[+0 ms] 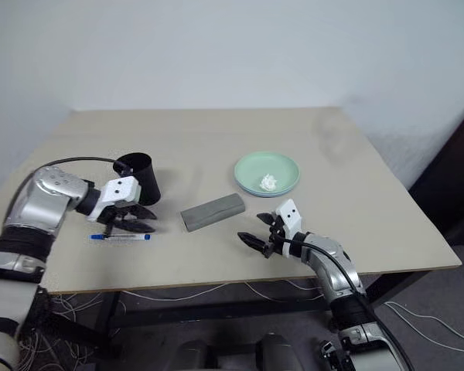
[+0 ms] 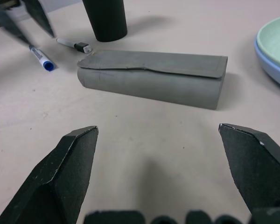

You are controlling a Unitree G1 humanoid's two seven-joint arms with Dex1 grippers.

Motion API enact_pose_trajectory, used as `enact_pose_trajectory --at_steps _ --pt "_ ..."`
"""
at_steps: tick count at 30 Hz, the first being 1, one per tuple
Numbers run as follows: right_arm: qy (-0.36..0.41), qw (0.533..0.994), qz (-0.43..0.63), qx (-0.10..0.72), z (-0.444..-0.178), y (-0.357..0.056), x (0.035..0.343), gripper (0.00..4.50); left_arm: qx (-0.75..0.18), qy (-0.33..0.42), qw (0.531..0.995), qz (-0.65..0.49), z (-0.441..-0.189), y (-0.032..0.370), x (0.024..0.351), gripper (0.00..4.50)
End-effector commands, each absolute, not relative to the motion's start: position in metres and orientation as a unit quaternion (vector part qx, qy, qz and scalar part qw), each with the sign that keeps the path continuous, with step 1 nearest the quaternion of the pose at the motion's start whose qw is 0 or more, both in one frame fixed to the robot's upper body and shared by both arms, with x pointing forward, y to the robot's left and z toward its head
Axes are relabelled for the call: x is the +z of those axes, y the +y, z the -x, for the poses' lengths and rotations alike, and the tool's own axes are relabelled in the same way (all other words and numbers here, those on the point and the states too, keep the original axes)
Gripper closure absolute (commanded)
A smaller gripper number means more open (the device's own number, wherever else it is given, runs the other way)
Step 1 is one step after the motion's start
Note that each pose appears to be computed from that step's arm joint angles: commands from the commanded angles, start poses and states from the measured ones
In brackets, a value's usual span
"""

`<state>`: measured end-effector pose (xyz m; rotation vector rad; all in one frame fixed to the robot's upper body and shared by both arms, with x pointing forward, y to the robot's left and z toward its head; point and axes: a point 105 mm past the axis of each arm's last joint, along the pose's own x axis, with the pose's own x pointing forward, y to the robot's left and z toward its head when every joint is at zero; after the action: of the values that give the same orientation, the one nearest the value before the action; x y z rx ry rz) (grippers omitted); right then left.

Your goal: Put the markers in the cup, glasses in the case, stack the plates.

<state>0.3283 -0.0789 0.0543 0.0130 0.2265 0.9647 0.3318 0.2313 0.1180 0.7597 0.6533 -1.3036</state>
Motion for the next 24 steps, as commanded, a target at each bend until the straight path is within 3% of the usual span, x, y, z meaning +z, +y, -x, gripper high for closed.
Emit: enact_pose_trajectory --at_steps 1,5,24 --pt "0.083 0.878 0.002 0.471 -0.335 -0.074 0.069 0.00 -0.586 0.298 0.663 -0.357 -0.330 0.236 0.125 1.49" --pt "0.082 0.877 0.001 0.474 -0.336 -0.071 0.069 0.00 -0.571 0.331 0.645 -0.385 -0.333 0.252 0.122 0.20" --pt "0.084 0.879 -0.001 0.469 -0.333 -0.072 0.066 0.00 -0.544 0.423 0.559 -0.462 -0.337 0.281 0.094 0.20"
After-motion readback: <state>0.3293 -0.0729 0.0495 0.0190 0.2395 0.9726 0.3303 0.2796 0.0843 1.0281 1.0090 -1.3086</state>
